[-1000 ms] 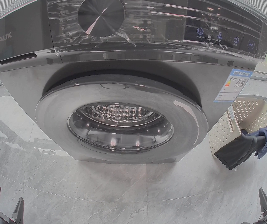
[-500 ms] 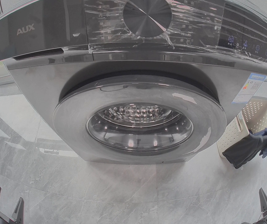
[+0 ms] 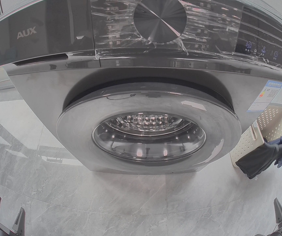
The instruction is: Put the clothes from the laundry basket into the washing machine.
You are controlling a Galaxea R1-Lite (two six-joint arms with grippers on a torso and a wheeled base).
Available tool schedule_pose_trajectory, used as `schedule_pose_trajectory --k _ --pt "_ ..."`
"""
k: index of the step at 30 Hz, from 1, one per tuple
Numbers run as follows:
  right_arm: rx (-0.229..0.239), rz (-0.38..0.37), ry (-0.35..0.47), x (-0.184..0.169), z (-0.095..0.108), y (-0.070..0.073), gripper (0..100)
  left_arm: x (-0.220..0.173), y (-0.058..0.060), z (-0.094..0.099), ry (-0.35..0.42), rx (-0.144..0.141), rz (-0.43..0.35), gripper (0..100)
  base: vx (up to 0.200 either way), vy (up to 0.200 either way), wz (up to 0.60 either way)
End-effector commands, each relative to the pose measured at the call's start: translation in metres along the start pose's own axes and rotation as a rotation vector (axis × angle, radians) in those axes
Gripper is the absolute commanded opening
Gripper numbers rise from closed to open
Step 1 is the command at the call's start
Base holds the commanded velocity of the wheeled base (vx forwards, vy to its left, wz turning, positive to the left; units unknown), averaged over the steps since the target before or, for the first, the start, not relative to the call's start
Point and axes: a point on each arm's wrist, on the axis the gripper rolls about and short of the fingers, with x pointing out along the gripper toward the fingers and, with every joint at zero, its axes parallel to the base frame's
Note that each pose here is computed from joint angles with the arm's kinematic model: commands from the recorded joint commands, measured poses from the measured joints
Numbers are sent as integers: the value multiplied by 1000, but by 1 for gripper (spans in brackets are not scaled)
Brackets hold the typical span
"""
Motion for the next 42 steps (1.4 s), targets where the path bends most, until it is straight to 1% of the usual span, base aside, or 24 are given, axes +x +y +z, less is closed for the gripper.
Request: schedule_pose_trajectory --k 1,2,3,4,6,7,9,10,12,18,20,21,22,23,25,27,29,32,33,34,37,42 --pt "41 35 -118 -4 56 -3 100 0 0 -4 0 -1 0 100 0 0 0" --pt "59 55 -83 2 65 -4 100 0 0 -4 0 -1 0 100 0 0 0" --pt "64 75 -41 9 68 -4 100 0 0 -4 0 -1 0 100 0 0 0" --pt "66 105 6 17 69 -4 100 0 0 -4 0 -1 0 100 0 0 0" --pt "82 187 145 37 64 -2 100 0 0 -4 0 -1 0 100 0 0 0" --pt "90 224 202 45 63 0 100 0 0 -4 0 -1 0 100 0 0 0" --pt "113 288 294 62 63 5 100 0 0 -4 0 -1 0 100 0 0 0" --pt "120 307 314 69 65 8 100 0 0 -4 0 -1 0 100 0 0 0" --pt "118 338 345 86 67 14 100 0 0 -4 0 -1 0 100 0 0 0" --pt "86 348 360 136 71 29 100 0 0 -4 0 -1 0 100 0 0 0" --pt "83 343 364 150 70 33 100 0 0 -4 0 -1 0 100 0 0 0" --pt "83 343 366 151 70 33 100 0 0 -4 0 -1 0 100 0 0 0" --pt "79 337 373 165 69 37 100 0 0 -4 0 -1 0 100 0 0 0" --pt "78 336 374 166 69 38 100 0 0 -4 0 -1 0 100 0 0 0" --pt "77 341 363 184 71 44 100 0 0 -4 0 -1 0 100 0 0 0" --pt "76 350 354 194 74 49 100 0 0 -4 0 -1 0 100 0 0 0" --pt "76 355 353 202 76 52 100 0 0 -4 0 -1 0 100 0 0 0" --pt "76 355 353 202 76 52 100 0 0 -4 0 -1 0 100 0 0 0" --pt "71 390 345 215 81 63 100 0 0 -4 0 -1 0 100 0 0 0" --pt "71 392 345 215 81 63 100 0 0 -4 0 -1 0 100 0 0 0" --pt "67 422 346 227 83 74 100 0 0 -4 0 -1 0 100 0 0 0" --pt "69 440 328 233 84 79 100 0 0 -4 0 -1 0 100 0 0 0"
